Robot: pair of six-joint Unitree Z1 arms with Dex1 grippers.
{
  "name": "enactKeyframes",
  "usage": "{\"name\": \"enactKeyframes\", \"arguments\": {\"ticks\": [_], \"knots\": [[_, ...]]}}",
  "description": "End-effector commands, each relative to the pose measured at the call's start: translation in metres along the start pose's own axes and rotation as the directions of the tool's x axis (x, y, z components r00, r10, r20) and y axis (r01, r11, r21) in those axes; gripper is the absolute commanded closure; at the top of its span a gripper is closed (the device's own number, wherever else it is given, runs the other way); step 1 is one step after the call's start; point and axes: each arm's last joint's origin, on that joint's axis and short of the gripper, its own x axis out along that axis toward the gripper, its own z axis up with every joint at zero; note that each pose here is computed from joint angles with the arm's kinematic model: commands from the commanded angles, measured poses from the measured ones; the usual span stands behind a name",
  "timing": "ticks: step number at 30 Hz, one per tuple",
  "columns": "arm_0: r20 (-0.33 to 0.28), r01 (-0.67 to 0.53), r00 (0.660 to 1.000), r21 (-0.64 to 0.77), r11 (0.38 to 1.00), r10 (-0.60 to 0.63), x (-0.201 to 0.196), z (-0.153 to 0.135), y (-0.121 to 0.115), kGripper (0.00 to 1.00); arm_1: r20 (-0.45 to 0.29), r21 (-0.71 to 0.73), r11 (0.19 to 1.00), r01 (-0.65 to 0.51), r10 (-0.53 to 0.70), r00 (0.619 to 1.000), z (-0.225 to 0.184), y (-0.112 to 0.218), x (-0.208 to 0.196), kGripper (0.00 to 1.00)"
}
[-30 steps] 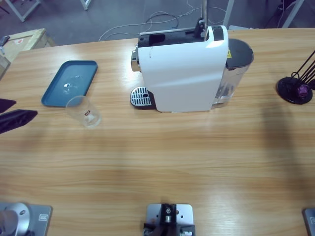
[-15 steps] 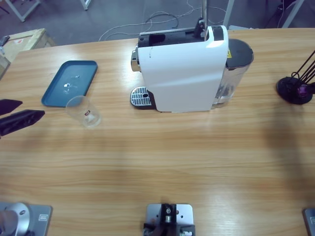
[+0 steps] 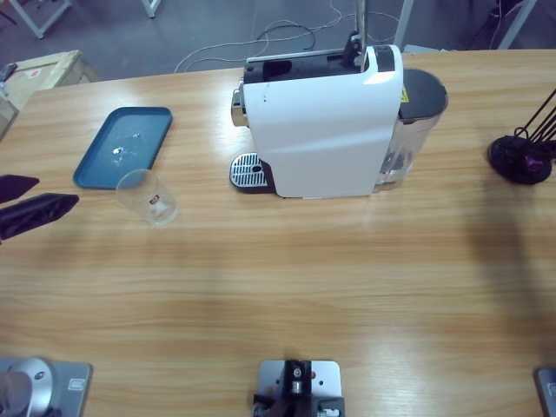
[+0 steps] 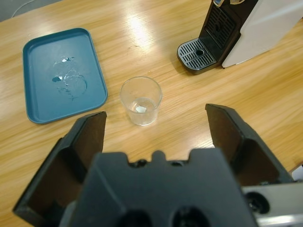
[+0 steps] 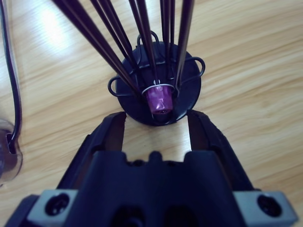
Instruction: Pour coffee
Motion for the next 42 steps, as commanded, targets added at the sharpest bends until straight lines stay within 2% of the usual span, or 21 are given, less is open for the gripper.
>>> {"name": "enactKeyframes", "arguments": {"ticks": [1,19,21,23,24,30,32,35,37,42], "knots": [[-0.027,-0.008,1.000,0.022,1.000,0.009,0.004,-0.010,0.000,0.115,-0.044,-0.015,0.998,0.061,-0.062,0.997,-0.009,-0.003,0.023,0.455],[-0.030,-0.009,1.000,0.022,1.000,0.009,0.005,-0.010,0.000,0.115,-0.063,-0.021,0.995,0.098,-0.099,0.993,-0.014,0.001,0.051,0.461],[-0.033,-0.009,0.999,0.023,1.000,0.010,0.006,-0.009,0.000,0.115,-0.058,-0.023,0.994,0.105,-0.106,0.993,-0.015,0.000,0.051,0.561],[-0.035,-0.009,0.999,0.023,1.000,0.010,0.006,-0.009,0.000,0.115,-0.049,-0.023,0.994,0.104,-0.105,0.993,-0.016,0.000,0.050,0.604],[-0.035,-0.010,0.999,0.023,1.000,0.010,0.007,-0.009,0.000,0.115,-0.046,-0.028,0.994,0.104,-0.105,0.993,-0.016,-0.001,0.049,0.684],[-0.039,-0.010,0.999,0.024,1.000,0.011,0.008,-0.009,0.000,0.115,-0.048,-0.041,0.994,0.099,-0.101,0.994,-0.016,-0.001,0.049,0.714],[-0.039,-0.010,0.999,0.023,1.000,0.011,0.008,-0.009,0.000,0.115,-0.043,-0.043,0.994,0.096,-0.098,0.994,-0.016,-0.001,0.048,0.813],[-0.042,-0.010,0.999,0.023,1.000,0.011,0.008,-0.009,0.000,0.115,-0.034,-0.044,0.995,0.086,-0.088,0.996,-0.018,-0.002,0.046,0.835],[-0.042,-0.011,0.999,0.023,1.000,0.012,0.008,-0.008,0.000,0.115,-0.030,-0.050,0.995,0.083,-0.084,0.996,-0.018,-0.003,0.044,0.955],[-0.049,-0.009,0.999,0.026,1.000,0.010,0.009,-0.008,-0.001,0.115,-0.012,-0.053,0.996,0.072,-0.073,0.997,-0.018,-0.004,0.038,1.000]]}}
